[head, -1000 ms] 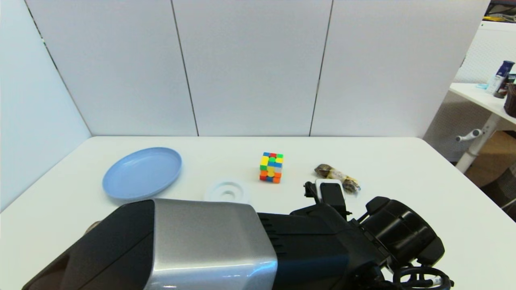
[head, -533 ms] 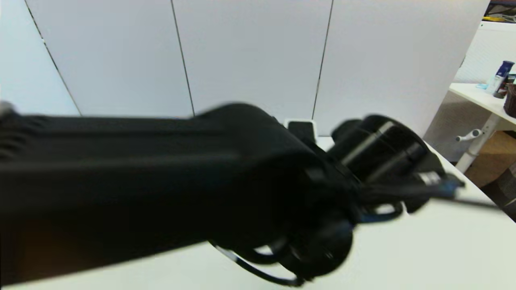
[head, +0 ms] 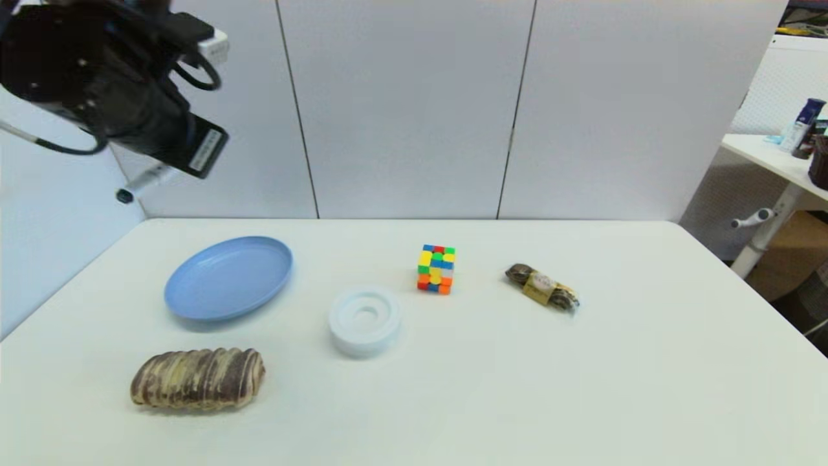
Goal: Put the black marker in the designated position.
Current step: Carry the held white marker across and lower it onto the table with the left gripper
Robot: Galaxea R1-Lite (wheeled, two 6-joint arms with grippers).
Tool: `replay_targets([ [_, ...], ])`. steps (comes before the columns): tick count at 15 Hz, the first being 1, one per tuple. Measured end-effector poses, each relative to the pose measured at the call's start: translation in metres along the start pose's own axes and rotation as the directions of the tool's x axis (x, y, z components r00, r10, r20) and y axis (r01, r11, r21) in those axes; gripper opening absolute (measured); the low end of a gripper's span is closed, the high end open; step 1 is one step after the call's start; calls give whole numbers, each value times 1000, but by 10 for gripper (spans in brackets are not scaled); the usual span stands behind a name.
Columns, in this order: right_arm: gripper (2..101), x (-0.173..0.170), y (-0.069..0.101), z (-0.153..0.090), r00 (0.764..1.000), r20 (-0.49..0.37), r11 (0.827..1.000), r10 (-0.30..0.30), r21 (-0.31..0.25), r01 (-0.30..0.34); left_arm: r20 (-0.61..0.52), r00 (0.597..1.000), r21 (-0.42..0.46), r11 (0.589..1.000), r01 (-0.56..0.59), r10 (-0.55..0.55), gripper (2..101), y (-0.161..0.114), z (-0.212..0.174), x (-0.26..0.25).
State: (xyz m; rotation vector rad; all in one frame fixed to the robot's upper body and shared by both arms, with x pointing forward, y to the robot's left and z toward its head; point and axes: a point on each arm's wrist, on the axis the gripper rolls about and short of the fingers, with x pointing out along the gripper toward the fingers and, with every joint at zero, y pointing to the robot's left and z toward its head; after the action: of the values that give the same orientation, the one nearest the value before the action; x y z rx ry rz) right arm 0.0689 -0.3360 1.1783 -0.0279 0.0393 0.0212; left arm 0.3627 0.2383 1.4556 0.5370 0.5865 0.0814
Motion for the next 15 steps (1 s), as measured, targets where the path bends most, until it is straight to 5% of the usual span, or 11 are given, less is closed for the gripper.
replay_targets([
  [3,977,0,0,0,1000,0,1000,0,0,0,156,974,340,935,103,-164,116,40,2,35],
  [7,977,0,0,0,1000,0,1000,-1,0,1,200,871,770,622,144,-449,116,42,-7,99],
  [11,977,0,0,0,1000,0,1000,0,0,0,185,772,921,382,80,-608,116,50,-34,163],
  [15,977,0,0,0,1000,0,1000,0,0,0,166,710,933,343,113,-684,116,44,-55,210],
])
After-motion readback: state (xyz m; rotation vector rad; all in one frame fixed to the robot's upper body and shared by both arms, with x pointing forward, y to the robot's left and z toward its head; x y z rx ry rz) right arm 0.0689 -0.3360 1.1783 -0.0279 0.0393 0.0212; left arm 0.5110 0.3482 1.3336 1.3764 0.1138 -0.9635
